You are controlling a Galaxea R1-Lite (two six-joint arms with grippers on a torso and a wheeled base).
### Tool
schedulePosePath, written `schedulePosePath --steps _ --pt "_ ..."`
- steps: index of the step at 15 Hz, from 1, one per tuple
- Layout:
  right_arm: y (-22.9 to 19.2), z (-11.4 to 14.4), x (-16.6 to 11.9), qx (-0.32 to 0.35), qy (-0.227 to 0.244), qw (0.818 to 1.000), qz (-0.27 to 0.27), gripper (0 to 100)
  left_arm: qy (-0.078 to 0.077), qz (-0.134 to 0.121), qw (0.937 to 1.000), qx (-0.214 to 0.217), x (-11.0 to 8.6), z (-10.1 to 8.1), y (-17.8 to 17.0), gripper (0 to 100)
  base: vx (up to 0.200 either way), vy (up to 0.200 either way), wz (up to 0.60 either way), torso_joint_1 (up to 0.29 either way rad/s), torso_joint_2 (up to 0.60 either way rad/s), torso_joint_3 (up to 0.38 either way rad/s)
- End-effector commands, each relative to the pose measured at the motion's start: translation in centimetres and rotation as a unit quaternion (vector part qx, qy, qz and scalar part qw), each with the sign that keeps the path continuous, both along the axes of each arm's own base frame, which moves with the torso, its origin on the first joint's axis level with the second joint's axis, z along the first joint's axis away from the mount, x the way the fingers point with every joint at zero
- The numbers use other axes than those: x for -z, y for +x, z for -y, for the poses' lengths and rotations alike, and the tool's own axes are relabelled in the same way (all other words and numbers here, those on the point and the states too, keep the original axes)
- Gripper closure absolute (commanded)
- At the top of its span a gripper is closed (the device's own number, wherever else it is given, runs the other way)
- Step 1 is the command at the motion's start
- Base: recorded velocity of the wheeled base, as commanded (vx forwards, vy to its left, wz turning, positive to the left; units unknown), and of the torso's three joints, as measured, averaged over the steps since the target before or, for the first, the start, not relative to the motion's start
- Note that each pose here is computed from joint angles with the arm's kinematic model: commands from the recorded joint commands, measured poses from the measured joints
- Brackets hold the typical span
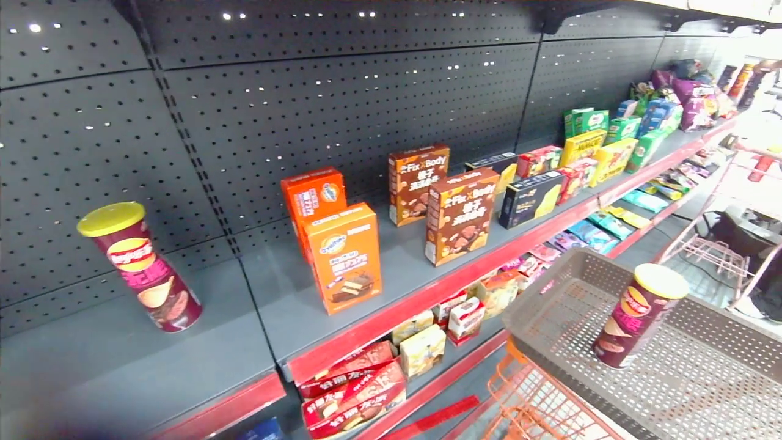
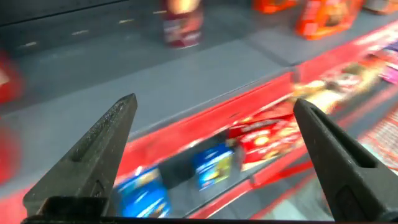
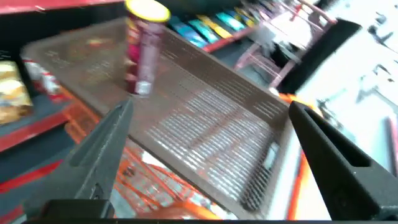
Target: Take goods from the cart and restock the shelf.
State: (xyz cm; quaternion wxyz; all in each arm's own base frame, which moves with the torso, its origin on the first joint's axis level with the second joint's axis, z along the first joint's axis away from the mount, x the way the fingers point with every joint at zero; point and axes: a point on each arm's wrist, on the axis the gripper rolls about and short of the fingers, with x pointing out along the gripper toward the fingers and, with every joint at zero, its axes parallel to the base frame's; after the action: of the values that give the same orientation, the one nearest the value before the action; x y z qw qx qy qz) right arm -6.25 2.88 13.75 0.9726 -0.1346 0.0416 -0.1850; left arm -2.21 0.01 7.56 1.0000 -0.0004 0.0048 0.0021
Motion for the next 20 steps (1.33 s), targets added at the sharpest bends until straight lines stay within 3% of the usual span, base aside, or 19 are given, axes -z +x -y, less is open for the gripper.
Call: schedulePosePath --steps 1,4,7,14,20 --pt "0.0 0.0 0.0 0.0 0.0 1.0 -0.001 0 0.0 0.0 1.0 0.0 0.0 0.0 0.0 0 0.0 0.0 0.0 0.0 0.0 0.0" --pt "0.0 0.0 0.0 -0.001 0.0 1.0 0.0 0 0.0 0.0 1.0 0.0 0.0 0.0 0.0 0 0.0 0.0 0.0 0.0 0.0 0.0" --pt "0.0 0.0 0.0 0.0 0.0 1.0 -0.001 0 0.0 0.0 1.0 0.0 0.0 0.0 0.0 0 0.0 0.0 -0.6 0.004 0.0 -0.002" --pt "0.1 0.1 0.2 -0.002 0.004 1.0 -0.001 0 -0.002 0.0 1.0 -0.001 0.0 0.0 0.0 0 0.0 0.0 0.0 0.0 0.0 0.0" --pt "1.3 0.7 1.0 -0.011 0.038 0.999 -0.02 0 -0.002 0.0 1.0 -0.001 0.0 0.0 0.0 0 0.0 0.0 0.0 0.0 0.0 0.0"
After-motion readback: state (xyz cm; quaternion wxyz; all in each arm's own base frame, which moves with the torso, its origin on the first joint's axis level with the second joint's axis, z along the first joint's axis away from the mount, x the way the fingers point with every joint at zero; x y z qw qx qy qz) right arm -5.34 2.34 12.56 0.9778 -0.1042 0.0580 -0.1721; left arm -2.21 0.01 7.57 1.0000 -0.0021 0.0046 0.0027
